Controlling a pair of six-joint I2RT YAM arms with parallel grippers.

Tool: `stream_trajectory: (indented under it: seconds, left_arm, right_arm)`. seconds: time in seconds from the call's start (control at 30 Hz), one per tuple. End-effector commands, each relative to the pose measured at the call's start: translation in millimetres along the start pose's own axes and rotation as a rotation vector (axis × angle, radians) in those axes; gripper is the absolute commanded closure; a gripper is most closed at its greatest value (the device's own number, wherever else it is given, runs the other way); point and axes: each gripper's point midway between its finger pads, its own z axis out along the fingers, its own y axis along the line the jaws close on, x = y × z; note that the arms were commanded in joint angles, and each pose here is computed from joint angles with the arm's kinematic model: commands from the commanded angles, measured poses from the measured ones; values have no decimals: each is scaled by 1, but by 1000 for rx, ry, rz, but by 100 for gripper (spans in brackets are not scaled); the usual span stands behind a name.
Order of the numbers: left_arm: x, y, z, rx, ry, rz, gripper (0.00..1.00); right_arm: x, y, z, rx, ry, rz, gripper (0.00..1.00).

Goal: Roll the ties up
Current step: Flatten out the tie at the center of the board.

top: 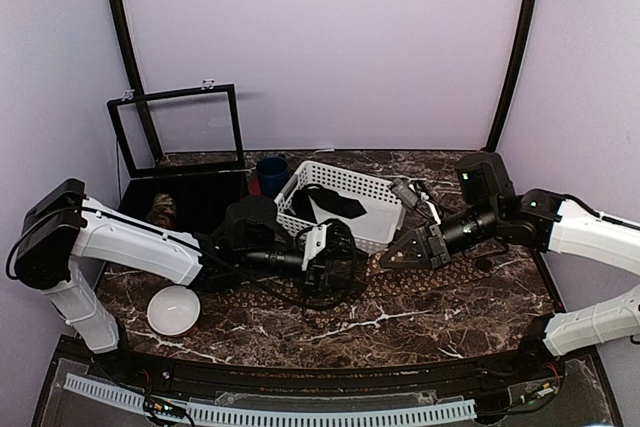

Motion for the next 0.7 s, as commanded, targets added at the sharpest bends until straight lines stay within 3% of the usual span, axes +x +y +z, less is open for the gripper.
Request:
stream_trajectory:
  seconds: [0.0, 0.1, 0.13, 0.27, 0.33, 0.4, 0.47, 0.53, 0.67]
  left_arm:
    - [-29, -1, 7, 44, -105, -25, 45]
    - [-27, 2, 11, 42, -108, -35, 45]
    - [-26, 2, 12, 41, -107, -39, 49]
    - [-24, 4, 9, 19, -99, -41, 84]
    - [-22, 7, 5, -10, -87, -54, 97]
    - [-16, 9, 3, -27, -51, -81, 100]
    - [-2, 13, 7, -42, 22, -135, 100]
    - [19, 18, 12, -73, 117, -195, 100]
    - [71, 37, 18, -150, 357, -328, 100]
  right_arm:
    - [-7, 14, -3, -44, -4, -58, 100]
    - [-5, 16, -4, -48, 0, -61, 100]
    - [-5, 15, -4, -43, 1, -61, 100]
    - [-5, 9, -6, -3, -13, -58, 100]
    - [-6, -2, -7, 45, -30, -33, 100]
    - [-7, -19, -9, 102, -56, 10, 89]
    - [-10, -40, -12, 160, -96, 66, 68]
    - [-15, -58, -20, 201, -157, 128, 53]
    - [-16, -97, -40, 294, -266, 242, 46]
